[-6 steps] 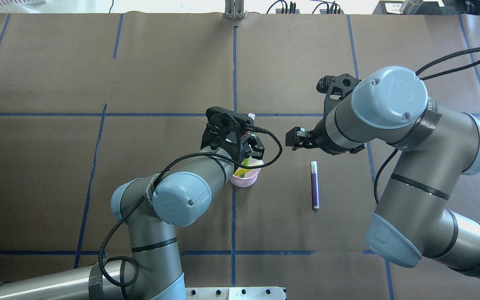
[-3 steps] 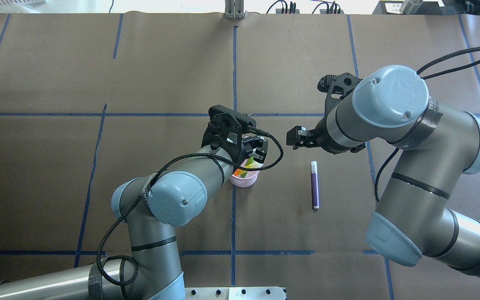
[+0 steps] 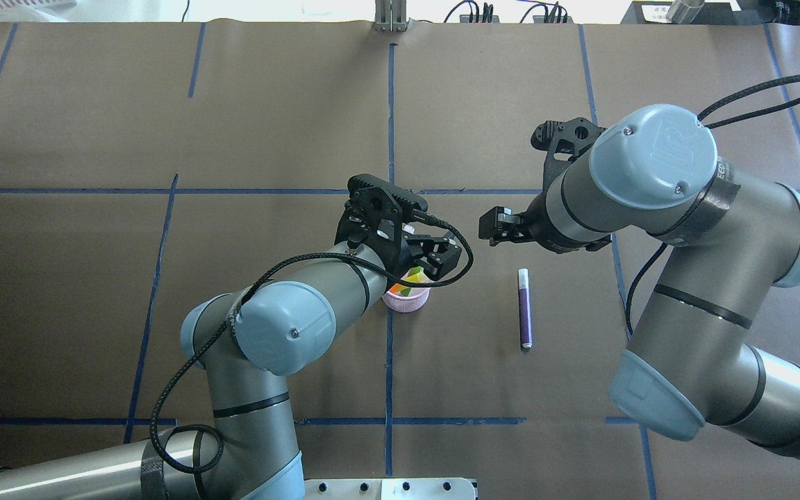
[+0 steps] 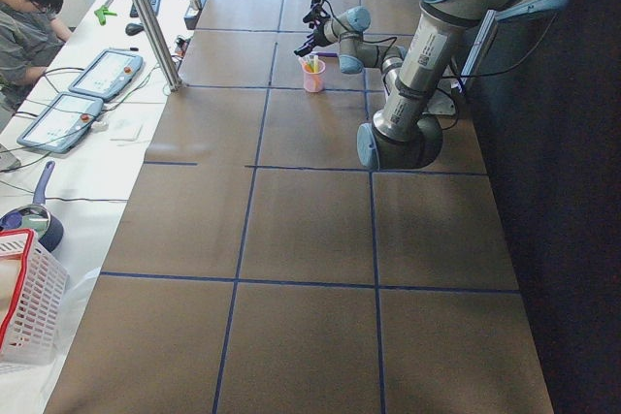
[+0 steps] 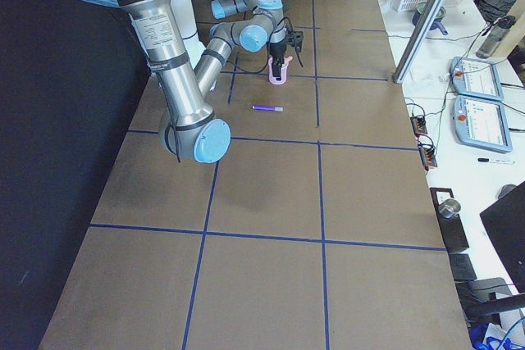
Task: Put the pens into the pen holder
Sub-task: 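Open and raise the left gripper while the right lowers toward the purple marker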
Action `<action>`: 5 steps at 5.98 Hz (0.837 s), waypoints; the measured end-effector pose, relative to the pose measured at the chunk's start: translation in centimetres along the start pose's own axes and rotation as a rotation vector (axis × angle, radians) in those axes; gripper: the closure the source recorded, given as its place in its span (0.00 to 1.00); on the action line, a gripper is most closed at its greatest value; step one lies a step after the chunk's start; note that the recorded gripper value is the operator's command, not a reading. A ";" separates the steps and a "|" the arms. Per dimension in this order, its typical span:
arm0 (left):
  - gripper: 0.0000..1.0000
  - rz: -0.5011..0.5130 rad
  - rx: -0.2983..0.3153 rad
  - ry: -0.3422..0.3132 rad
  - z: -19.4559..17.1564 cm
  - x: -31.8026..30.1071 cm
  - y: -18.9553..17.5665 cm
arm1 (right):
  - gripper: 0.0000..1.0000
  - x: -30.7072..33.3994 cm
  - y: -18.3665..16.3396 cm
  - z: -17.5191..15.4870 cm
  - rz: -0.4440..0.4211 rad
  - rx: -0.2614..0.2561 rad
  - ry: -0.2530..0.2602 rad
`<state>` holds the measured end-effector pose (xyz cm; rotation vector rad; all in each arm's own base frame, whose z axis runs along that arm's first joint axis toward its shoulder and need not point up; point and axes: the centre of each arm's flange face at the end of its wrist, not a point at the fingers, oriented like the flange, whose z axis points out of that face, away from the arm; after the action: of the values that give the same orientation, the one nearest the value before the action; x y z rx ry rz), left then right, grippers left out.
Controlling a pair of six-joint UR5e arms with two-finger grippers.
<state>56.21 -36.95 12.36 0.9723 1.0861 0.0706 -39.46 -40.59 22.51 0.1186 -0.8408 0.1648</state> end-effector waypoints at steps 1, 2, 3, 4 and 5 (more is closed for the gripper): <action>0.00 -0.010 -0.033 -0.005 -0.3 -0.7 -1.1 | 0.00 0.0 0.0 0.0 -0.008 -0.004 -0.001; 0.00 -0.013 -0.107 -0.031 -0.6 -2.2 -2.7 | 0.00 0.0 0.0 0.0 -0.015 -0.010 -0.003; 0.00 -0.017 -0.218 -0.064 -1.4 -4.3 -4.7 | 0.00 0.1 0.0 0.0 -0.017 -0.013 -0.003; 0.00 -0.044 -0.366 -0.111 -2.7 -7.1 -6.9 | 0.00 0.3 0.1 0.2 -0.016 -0.015 0.002; 0.00 -0.104 -0.519 -0.160 -4.2 -10.4 -8.9 | 0.00 0.7 0.1 0.4 -0.015 -0.017 0.008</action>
<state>44.25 -44.78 13.17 0.4465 0.9046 0.1772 -39.35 -40.47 23.31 0.1080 -0.8332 0.1439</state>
